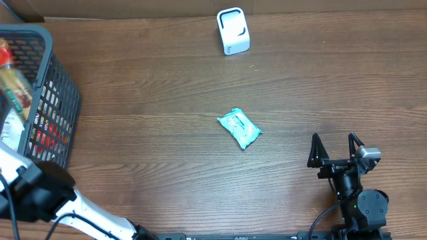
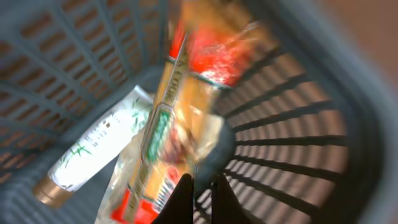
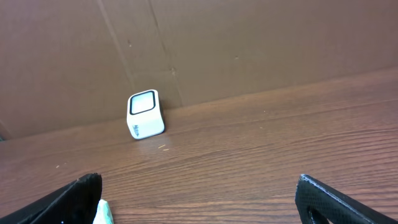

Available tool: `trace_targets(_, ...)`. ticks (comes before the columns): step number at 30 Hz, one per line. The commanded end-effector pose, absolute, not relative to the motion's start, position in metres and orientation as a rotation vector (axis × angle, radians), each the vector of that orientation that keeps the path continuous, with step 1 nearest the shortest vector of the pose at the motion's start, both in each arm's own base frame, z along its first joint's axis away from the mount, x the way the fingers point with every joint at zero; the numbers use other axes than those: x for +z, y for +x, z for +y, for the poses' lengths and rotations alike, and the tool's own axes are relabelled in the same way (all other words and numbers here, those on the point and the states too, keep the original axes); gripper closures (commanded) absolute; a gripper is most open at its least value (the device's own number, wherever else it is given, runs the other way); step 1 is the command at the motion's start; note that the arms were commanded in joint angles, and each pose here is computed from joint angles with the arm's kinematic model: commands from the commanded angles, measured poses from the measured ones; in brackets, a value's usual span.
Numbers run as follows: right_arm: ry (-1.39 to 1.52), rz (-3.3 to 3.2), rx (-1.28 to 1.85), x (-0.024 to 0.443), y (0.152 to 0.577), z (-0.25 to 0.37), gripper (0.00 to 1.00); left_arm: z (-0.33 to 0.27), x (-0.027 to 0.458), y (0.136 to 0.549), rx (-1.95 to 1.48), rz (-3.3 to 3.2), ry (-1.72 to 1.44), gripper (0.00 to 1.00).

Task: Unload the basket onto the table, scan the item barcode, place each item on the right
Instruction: 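Return the left gripper into the basket and grasp the spaghetti pack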

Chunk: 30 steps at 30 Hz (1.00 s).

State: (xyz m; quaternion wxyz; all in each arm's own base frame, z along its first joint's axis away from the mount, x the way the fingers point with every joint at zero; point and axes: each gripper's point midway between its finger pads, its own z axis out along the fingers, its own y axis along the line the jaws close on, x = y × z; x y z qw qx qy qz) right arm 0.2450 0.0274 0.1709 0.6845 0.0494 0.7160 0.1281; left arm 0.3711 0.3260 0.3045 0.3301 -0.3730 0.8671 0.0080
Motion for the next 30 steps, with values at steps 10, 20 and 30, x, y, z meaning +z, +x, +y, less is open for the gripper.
trace_targets(10, 0.108, 1.598, 0.290, 0.170, 0.245, 0.028, 0.00, 0.334, 0.278, 0.349, 0.137, 2.327, -1.101, 0.66)
trace_targets(20, 0.108, 1.598, 0.290, 0.170, 0.245, 0.028, 0.00, 0.354, 0.185, 0.322, 0.332, 2.555, -1.120, 0.06)
trace_targets(30, 0.108, 1.599, 0.290, 0.170, 0.245, 0.028, 0.00, 0.353, 0.114, 0.321, 0.362, 2.723, -0.845, 0.00)
